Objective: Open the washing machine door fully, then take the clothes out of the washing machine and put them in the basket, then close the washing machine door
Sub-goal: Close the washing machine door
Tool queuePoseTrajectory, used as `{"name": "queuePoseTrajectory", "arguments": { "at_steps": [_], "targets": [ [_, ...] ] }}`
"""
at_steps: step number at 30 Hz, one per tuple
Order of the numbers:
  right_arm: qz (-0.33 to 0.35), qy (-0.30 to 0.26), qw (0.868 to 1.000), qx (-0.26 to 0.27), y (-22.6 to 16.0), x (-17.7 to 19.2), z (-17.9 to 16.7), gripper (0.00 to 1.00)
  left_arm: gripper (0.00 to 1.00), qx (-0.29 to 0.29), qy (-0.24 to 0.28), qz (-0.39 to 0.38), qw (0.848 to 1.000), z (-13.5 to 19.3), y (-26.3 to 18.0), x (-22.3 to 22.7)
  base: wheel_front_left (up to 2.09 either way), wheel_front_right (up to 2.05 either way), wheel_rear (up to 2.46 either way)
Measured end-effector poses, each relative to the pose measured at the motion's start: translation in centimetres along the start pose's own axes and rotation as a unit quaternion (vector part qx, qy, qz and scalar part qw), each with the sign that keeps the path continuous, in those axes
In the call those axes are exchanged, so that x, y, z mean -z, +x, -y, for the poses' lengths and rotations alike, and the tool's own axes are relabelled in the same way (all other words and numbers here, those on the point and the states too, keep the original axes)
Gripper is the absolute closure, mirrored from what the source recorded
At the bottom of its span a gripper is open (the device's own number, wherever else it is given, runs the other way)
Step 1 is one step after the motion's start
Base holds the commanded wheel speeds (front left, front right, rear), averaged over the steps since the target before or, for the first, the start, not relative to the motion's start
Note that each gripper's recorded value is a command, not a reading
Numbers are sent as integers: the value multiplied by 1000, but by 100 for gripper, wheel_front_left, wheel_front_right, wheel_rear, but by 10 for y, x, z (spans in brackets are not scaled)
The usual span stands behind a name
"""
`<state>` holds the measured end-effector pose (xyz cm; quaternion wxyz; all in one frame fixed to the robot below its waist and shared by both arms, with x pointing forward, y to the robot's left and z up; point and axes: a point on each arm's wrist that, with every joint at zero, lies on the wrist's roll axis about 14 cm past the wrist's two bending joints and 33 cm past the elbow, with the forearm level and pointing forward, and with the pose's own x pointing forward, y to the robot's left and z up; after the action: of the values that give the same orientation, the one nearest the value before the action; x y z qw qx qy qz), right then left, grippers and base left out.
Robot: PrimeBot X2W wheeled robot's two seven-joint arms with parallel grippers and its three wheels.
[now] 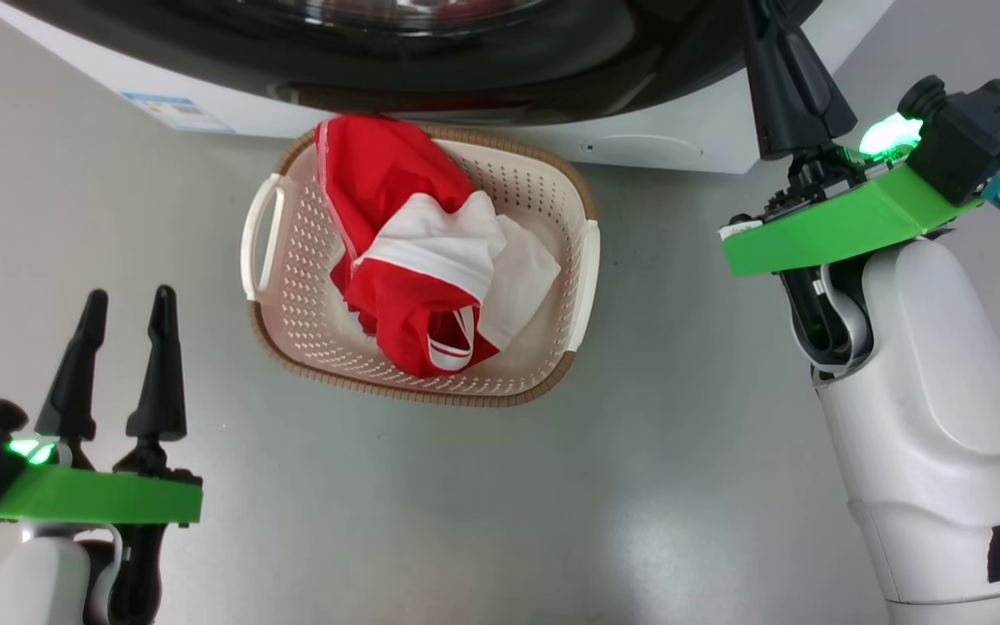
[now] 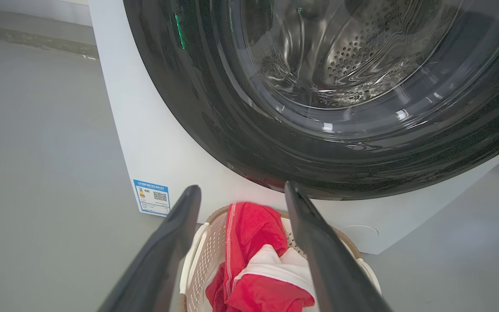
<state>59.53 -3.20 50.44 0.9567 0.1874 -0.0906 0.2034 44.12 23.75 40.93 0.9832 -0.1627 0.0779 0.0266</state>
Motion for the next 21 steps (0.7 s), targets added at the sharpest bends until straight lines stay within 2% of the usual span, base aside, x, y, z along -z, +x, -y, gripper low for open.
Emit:
{"name": "queuePoseTrajectory", "arguments": {
  "at_steps": [9,12,14,15,16,17,21],
  "targets": [
    [6,1,1000,-7,4,-3,-4,100,0,-1,0,2,1000,-1,1,-1,0,0,0],
    [9,-3,1000,-6,2,-9,-5,64,0,2,-1,7,1000,1,1,-6,0,0,0],
    [3,-6,1000,1,-5,-10,-2,52,0,4,-2,11,1000,3,0,-9,0,0,0],
    [-2,-7,1000,6,-10,-8,0,29,0,4,-2,13,1000,4,-1,-10,0,0,0],
    [-8,-9,1000,10,-15,-7,2,11,0,6,-2,15,1000,5,-2,-12,0,0,0],
    [-14,-10,1000,13,-21,-5,3,0,0,7,-2,16,1000,5,-3,-13,0,0,0],
    [-31,-14,999,26,-42,-3,4,0,0,4,-3,18,1000,4,-11,-16,0,0,0]
  ]
}}
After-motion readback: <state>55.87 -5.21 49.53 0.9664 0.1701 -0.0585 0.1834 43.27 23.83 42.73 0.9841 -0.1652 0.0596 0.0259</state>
